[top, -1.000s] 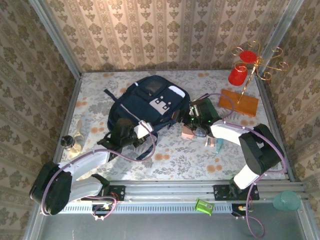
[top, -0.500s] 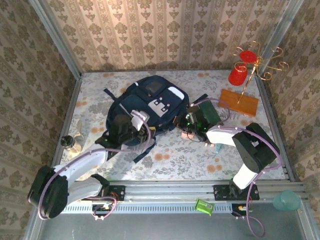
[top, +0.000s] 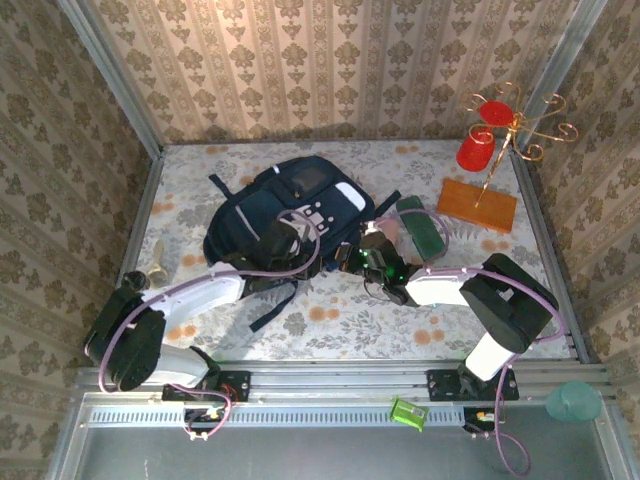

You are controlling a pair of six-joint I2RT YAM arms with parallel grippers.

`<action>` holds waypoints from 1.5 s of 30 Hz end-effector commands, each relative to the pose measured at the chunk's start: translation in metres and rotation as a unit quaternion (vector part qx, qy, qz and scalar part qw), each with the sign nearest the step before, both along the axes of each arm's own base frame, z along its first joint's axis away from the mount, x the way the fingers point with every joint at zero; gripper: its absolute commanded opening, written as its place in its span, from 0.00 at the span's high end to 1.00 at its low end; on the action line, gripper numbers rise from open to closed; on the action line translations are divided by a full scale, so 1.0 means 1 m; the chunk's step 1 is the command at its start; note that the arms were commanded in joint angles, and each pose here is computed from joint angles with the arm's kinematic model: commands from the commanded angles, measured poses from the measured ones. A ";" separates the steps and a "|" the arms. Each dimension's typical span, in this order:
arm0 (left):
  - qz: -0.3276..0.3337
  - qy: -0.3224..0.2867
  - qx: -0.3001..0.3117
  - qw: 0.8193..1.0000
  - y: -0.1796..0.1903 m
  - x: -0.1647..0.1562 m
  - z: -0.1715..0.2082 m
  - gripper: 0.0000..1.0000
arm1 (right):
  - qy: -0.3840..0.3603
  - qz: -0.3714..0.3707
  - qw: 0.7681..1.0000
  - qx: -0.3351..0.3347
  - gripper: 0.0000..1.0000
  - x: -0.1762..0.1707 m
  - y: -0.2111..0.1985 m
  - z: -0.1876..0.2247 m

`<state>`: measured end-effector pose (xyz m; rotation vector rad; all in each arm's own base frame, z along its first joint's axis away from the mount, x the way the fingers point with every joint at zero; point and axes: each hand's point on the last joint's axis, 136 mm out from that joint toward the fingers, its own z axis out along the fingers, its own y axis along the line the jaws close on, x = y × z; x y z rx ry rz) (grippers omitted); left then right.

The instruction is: Pack the student bag

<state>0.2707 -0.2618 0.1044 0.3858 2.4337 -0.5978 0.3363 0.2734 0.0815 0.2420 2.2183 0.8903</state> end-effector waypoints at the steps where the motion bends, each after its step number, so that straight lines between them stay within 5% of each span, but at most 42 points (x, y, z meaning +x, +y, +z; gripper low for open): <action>1: 0.021 -0.013 0.032 0.999 0.000 0.016 0.008 0.50 | -0.039 -0.006 0.999 0.018 0.93 0.003 0.002 0.015; 18: 0.028 0.017 0.142 0.989 -0.015 0.038 -0.043 0.50 | -0.071 0.019 0.995 0.070 0.93 -0.003 0.017 0.020; 29: 0.026 0.006 0.186 0.982 -0.003 0.042 -0.050 0.74 | -0.081 0.013 0.995 0.063 0.93 -0.006 0.010 0.022; 45: 0.036 -0.028 0.109 0.993 0.017 0.036 -0.002 0.97 | -0.076 -0.025 0.996 0.046 0.94 -0.004 -0.006 0.016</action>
